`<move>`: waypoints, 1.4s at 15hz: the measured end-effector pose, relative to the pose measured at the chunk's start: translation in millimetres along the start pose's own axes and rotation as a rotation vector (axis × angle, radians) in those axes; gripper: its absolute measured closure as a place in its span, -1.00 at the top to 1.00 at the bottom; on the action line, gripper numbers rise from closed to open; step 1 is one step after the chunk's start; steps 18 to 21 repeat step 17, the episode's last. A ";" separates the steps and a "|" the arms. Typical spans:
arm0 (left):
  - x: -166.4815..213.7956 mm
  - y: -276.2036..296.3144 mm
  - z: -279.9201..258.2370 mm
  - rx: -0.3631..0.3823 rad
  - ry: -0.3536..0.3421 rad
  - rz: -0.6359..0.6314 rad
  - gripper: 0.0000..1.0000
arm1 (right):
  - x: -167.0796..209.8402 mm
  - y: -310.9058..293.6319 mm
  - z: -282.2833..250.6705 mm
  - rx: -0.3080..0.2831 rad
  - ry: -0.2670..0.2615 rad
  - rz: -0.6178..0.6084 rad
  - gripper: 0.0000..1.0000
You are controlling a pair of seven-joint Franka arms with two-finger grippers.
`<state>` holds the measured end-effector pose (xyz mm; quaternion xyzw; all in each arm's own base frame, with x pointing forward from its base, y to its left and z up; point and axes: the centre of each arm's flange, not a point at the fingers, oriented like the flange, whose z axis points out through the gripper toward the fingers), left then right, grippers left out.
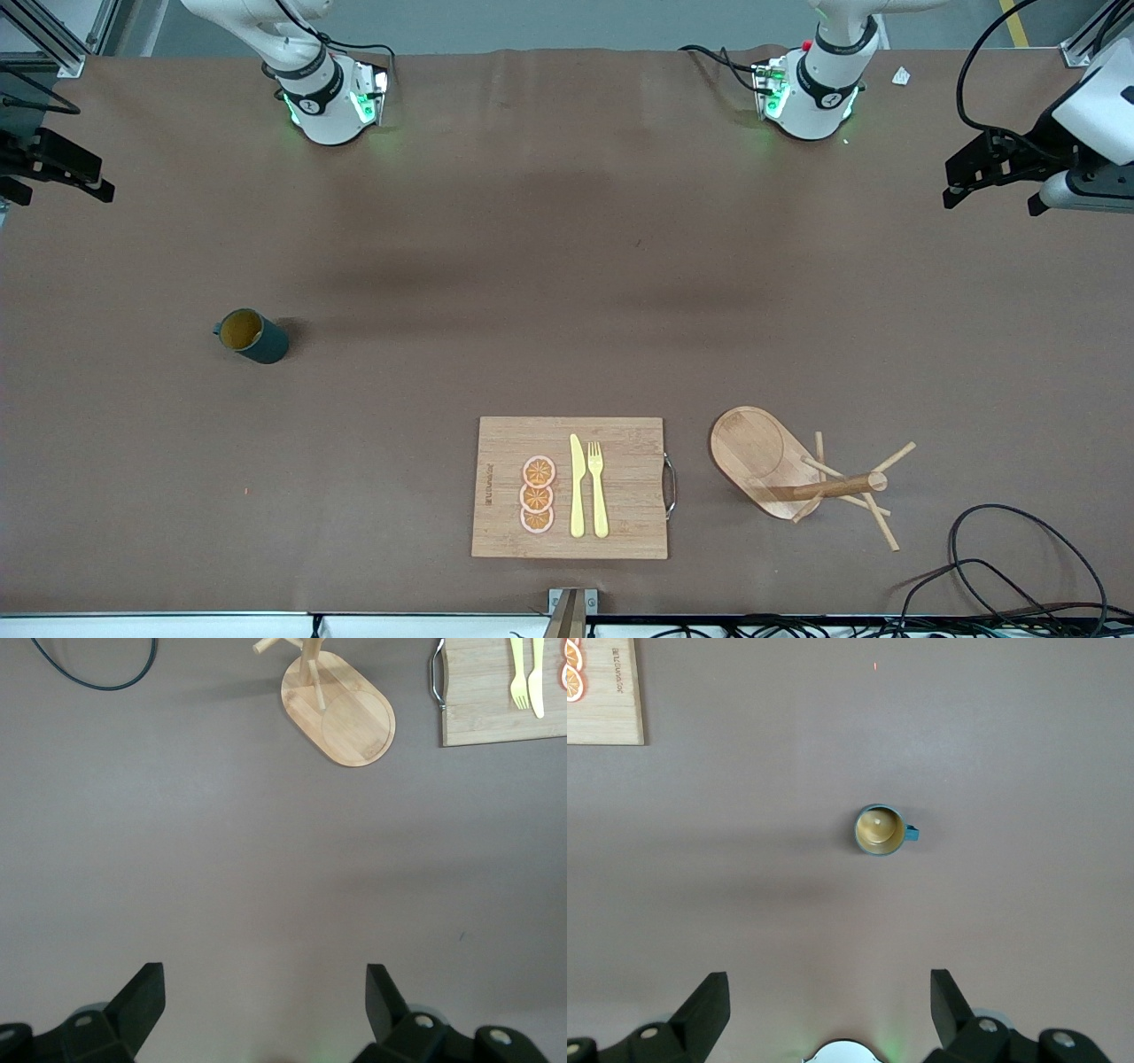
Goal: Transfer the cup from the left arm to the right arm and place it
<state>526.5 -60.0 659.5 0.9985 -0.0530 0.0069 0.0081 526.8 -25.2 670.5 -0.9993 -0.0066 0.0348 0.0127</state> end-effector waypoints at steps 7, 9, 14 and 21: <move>-0.2 -4.8 0.9 0.011 -0.002 -0.003 1.00 | 2.0 11.0 -1.7 0.000 0.024 0.020 1.00; 0.4 -3.2 3.3 0.016 -0.007 0.005 1.00 | 2.9 12.1 -2.6 -0.001 0.034 0.023 1.00; 1.3 -0.8 5.8 0.017 -0.012 0.010 1.00 | 3.0 12.5 -2.8 -0.001 0.035 0.027 1.00; 1.3 -2.9 5.5 0.017 -0.011 0.024 1.00 | 2.9 12.6 -2.8 0.000 0.035 0.029 1.00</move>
